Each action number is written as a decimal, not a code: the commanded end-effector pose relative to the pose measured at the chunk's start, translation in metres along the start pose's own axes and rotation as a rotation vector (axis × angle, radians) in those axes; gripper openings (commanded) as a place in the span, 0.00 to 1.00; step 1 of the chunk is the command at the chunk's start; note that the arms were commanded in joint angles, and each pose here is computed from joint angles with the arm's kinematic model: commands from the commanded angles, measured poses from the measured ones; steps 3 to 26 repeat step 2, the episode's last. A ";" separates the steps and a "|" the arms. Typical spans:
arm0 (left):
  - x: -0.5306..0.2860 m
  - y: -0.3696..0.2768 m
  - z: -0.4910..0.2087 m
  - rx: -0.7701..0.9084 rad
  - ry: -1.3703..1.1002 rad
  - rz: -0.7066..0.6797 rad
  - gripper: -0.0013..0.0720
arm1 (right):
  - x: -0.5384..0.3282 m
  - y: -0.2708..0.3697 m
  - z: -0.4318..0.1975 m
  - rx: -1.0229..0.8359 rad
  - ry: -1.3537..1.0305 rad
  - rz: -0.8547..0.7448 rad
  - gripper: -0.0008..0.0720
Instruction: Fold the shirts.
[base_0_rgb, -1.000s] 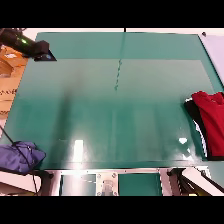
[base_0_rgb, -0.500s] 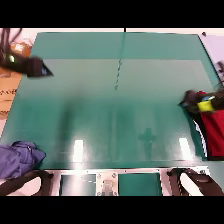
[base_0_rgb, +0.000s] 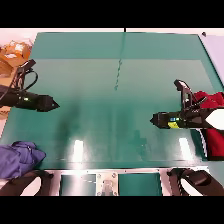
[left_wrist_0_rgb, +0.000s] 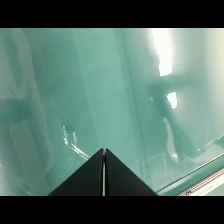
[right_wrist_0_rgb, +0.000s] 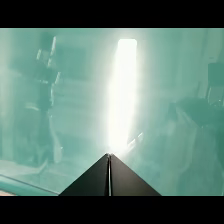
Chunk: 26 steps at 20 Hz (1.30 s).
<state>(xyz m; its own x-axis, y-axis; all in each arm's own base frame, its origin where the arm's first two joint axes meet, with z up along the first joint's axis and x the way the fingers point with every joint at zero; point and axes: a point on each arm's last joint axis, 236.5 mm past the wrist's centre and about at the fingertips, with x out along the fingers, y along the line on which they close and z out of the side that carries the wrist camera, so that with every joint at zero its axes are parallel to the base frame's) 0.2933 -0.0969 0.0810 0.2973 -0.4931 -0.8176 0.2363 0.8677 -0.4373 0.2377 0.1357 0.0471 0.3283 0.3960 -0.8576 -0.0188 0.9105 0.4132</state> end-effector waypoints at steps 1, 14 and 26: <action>0.003 0.002 -0.005 -0.006 0.003 0.002 0.04 | 0.002 0.004 -0.003 -0.012 0.002 0.010 0.04; 0.003 0.001 -0.005 -0.006 0.003 0.001 0.04 | 0.002 0.004 -0.003 -0.012 0.002 0.010 0.04; 0.003 0.001 -0.005 -0.006 0.003 0.001 0.04 | 0.002 0.004 -0.003 -0.012 0.002 0.010 0.04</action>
